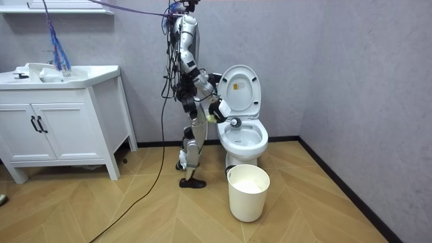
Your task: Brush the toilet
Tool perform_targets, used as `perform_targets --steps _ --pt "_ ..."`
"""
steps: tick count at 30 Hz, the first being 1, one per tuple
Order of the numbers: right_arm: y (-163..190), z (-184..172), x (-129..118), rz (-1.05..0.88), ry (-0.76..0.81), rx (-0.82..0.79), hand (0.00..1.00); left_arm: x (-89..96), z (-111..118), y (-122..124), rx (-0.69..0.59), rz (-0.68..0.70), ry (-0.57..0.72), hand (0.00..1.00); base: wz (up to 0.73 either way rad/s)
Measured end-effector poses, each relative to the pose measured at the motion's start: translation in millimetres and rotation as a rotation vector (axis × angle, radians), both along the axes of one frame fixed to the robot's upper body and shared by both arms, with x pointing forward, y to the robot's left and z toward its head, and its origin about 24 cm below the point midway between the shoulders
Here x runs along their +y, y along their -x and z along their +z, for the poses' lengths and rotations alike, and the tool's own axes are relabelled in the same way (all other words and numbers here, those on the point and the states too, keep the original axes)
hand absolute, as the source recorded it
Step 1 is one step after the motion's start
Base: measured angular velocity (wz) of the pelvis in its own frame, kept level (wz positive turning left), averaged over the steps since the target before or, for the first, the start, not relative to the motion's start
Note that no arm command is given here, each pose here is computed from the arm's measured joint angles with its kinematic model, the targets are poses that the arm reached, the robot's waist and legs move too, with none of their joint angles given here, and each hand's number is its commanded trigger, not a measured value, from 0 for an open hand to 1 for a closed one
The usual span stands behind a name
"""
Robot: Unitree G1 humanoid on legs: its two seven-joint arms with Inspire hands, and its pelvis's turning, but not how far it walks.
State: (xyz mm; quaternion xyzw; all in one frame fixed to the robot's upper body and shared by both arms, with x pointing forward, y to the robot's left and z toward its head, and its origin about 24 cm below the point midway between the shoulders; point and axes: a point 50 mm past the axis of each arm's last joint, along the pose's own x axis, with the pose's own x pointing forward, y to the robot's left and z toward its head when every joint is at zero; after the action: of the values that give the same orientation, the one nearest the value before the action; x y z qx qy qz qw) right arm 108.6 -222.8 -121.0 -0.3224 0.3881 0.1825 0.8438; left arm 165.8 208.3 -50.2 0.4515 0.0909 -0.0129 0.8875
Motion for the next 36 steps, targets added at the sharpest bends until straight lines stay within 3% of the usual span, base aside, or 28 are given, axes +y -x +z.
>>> perform_targets --steps 21,29,36 --pt "6.2 -0.8 -1.7 -0.009 0.015 0.054 1.00 4.3 0.1 3.3 0.011 -0.003 -0.028 0.00 0.00" --pt "21.9 -5.3 -10.4 -0.018 0.093 0.116 1.00 5.5 -2.7 5.9 0.014 -0.027 -0.142 0.00 0.00" --pt "11.3 -10.2 -21.9 -0.053 0.134 0.128 1.00 7.6 -0.9 -0.7 0.001 -0.056 -0.236 0.00 0.05"
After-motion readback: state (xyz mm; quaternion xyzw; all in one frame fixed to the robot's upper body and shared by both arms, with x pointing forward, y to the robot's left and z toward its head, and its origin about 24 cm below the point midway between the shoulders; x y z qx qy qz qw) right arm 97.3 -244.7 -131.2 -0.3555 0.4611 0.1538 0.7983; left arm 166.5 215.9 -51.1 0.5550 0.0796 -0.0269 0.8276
